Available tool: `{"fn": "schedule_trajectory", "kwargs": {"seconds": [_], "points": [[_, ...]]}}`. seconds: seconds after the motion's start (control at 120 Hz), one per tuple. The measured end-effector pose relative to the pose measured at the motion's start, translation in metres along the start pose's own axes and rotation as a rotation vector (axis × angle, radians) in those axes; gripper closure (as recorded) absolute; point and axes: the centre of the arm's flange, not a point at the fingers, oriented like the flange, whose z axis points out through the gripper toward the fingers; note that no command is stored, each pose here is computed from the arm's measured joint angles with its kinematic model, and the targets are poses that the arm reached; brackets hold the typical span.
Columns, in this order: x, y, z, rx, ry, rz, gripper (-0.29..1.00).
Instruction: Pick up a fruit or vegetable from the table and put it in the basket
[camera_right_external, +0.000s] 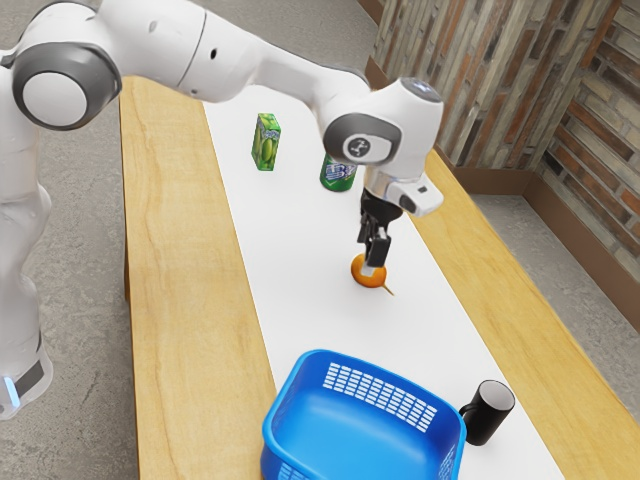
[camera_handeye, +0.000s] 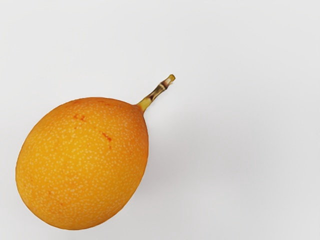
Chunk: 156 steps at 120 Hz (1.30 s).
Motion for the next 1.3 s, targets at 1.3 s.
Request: {"fn": "schedule_trajectory", "kwargs": {"seconds": [1.3], "points": [[0.021,-0.046,0.051,0.032,0.081,0.022,0.03]]}}
